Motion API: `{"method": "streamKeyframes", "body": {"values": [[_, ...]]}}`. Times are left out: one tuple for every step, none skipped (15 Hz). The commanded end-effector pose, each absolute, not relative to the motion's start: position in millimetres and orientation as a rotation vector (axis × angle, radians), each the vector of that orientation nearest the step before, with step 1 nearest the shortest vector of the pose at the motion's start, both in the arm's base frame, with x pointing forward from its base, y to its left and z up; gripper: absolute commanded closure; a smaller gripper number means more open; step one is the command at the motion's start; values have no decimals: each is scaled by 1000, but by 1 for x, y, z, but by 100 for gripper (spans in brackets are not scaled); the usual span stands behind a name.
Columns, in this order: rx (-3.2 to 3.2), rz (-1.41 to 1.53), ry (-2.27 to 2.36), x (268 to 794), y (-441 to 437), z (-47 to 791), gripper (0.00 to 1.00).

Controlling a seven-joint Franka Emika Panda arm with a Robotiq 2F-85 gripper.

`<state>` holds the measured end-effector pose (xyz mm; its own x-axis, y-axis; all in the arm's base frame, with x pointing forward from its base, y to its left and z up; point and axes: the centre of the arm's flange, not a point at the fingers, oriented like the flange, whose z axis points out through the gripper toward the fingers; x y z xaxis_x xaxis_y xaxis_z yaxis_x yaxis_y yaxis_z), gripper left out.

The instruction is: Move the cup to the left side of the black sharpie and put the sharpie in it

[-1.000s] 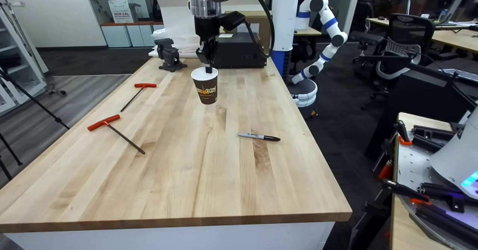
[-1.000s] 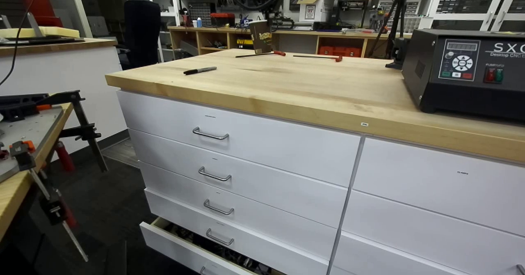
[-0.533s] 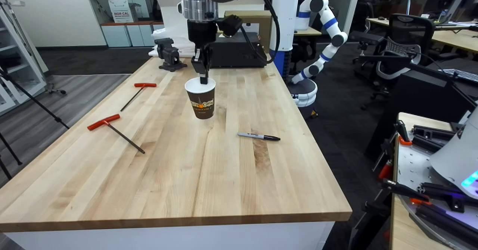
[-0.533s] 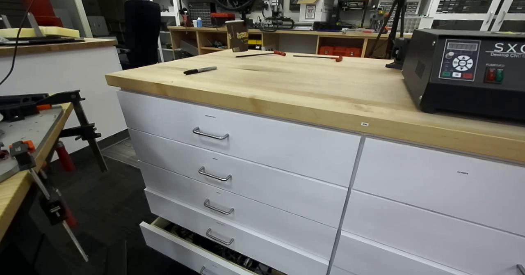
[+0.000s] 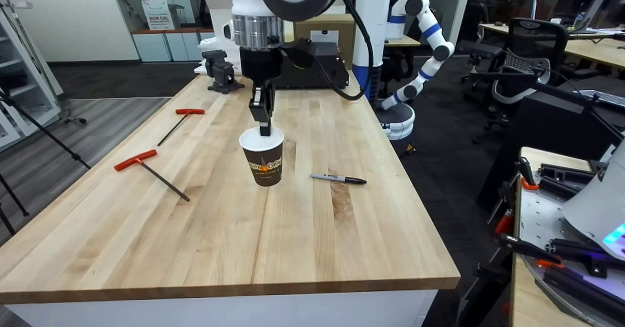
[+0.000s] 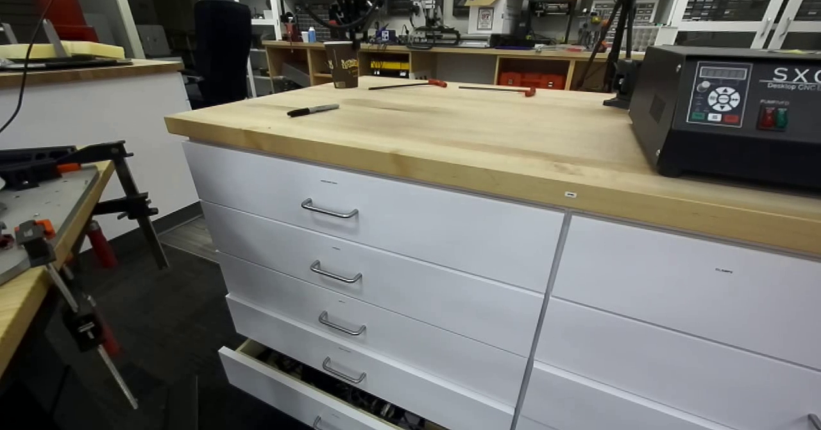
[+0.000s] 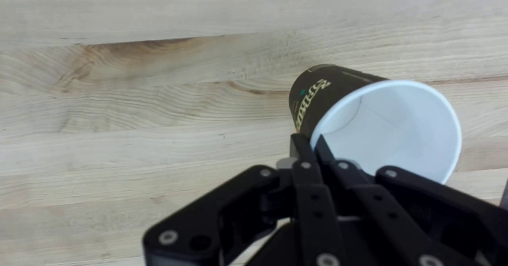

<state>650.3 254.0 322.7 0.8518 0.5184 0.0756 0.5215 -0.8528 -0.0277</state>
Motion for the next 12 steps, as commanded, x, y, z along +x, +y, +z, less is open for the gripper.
{"method": "streamKeyframes", "body": {"values": [[-2927, -107, -899, 623, 260, 326, 99], [-2914, -99, -912, 621, 264, 326, 99], [-2898, -88, -928, 618, 269, 324, 99], [-2887, -80, -938, 616, 273, 322, 99], [-2876, -71, -948, 613, 276, 321, 99], [-2868, -65, -960, 612, 279, 320, 99], [-2864, -59, -967, 611, 281, 318, 99], [-2860, -55, -972, 609, 282, 317, 99], [-2857, -51, -976, 609, 283, 315, 99], [-2857, -49, -977, 607, 284, 313, 99], [-2858, -51, -979, 606, 285, 312, 99], [-2864, -56, -980, 605, 286, 311, 99]]}}
